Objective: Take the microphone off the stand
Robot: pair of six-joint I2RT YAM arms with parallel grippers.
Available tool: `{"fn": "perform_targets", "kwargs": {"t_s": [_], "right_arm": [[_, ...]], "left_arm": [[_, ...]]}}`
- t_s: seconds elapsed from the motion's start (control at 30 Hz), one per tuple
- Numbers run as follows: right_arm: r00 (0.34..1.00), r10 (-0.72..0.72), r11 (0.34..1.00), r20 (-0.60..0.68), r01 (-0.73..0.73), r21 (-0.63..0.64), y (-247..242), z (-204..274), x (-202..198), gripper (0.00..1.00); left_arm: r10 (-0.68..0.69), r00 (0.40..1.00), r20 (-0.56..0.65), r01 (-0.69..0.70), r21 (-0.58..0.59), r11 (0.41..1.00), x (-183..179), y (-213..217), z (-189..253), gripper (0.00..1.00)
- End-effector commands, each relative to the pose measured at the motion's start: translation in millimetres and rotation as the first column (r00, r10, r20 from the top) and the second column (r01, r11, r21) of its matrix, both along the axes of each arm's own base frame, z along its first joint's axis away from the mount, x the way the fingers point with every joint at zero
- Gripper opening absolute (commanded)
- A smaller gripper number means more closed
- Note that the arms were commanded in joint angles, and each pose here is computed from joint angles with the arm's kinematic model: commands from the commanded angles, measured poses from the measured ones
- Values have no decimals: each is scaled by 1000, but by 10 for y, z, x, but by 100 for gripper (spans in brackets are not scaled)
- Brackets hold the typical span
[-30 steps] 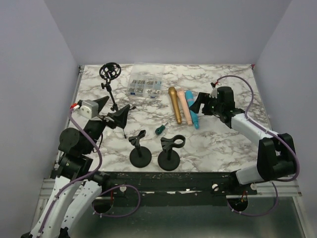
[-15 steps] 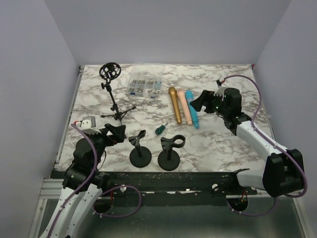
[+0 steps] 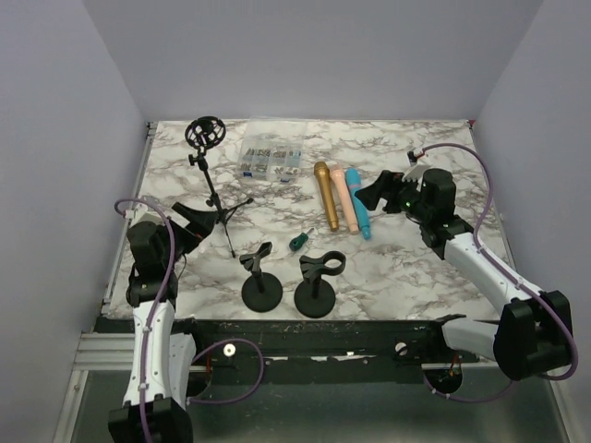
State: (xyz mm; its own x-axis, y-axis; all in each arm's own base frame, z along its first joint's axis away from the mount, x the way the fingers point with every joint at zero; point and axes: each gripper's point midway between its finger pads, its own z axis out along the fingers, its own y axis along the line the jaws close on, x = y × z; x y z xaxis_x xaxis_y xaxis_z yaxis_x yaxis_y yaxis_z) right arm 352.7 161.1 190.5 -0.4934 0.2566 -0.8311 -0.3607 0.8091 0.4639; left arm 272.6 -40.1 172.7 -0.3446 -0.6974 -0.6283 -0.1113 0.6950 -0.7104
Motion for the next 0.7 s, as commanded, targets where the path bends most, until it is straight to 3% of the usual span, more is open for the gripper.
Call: {"fn": "perform_targets", "kwargs": {"t_s": [0.0,0.1,0.27,0.43,0.67], "right_arm": [[999,26,999,39,-27,27,52,88,-44,91],[999,30,999,42,-32,33,64,87,-44,91],[998,39,999,39,-41,37,80,78,-48,91],[998,40,998,44,-42,41,85,78,-48,91],[998,48,998,41,-50,45,104,63,-41,91]], "left_arm": [[-100,985,140,124,-170,978,153,-34,311,96],[-135,974,181,178,-248,952,237,11,333,85],[-178,971,162,213,-233,949,384,60,212,73],[-247,952,180,273,-140,952,516,84,193,73],[-299,938,175,326,-157,932,639,24,200,64]]}}
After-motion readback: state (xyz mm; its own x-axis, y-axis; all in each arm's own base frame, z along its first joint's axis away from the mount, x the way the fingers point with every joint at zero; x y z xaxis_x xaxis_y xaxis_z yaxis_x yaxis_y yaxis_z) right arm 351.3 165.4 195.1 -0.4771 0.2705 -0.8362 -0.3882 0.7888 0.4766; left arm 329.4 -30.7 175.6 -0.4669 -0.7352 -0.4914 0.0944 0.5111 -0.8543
